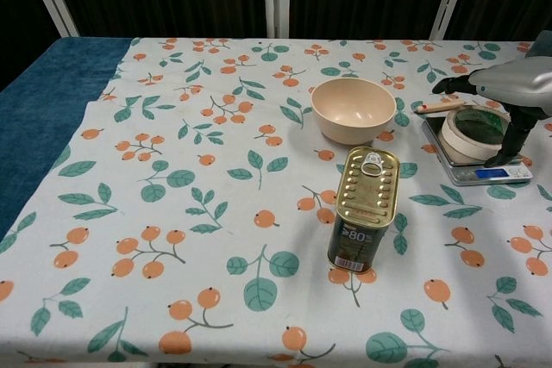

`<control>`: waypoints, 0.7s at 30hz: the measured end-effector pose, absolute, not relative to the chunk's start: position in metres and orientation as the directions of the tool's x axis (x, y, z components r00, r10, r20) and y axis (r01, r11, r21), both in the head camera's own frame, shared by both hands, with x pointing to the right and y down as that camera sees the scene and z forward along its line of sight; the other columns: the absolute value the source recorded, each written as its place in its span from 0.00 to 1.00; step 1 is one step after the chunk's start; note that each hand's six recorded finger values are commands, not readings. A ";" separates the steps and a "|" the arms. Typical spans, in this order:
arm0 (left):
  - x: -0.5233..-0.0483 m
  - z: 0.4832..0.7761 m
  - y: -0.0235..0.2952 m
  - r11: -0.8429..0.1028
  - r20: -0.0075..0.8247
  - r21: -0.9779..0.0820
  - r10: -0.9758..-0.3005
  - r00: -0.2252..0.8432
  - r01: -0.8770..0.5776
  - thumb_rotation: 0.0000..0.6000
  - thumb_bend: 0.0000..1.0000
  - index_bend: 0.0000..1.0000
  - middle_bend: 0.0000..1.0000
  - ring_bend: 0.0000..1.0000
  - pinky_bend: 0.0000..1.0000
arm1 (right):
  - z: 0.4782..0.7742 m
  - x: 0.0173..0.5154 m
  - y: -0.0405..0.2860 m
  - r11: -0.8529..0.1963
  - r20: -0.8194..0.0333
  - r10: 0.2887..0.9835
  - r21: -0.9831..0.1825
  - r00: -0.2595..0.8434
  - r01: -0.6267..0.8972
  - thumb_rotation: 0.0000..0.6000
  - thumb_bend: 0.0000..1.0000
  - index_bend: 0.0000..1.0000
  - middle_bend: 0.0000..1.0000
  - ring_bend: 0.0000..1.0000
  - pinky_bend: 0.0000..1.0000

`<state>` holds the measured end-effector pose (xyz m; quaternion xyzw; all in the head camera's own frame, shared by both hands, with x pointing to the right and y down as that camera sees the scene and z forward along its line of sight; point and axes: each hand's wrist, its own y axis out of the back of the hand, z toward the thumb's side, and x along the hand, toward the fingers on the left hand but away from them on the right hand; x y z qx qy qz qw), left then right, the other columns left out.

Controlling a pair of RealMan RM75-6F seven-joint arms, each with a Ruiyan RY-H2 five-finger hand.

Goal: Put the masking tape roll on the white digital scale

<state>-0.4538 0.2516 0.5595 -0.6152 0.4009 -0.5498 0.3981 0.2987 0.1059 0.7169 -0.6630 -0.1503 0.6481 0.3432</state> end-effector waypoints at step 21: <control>-0.446 0.559 0.244 -0.356 0.350 -0.933 -0.932 0.088 -0.052 1.00 0.09 0.02 0.00 0.00 0.00 | 0.617 0.361 0.152 -0.354 -0.361 0.907 -0.933 0.218 -0.069 1.00 0.03 0.00 0.00 0.00 0.00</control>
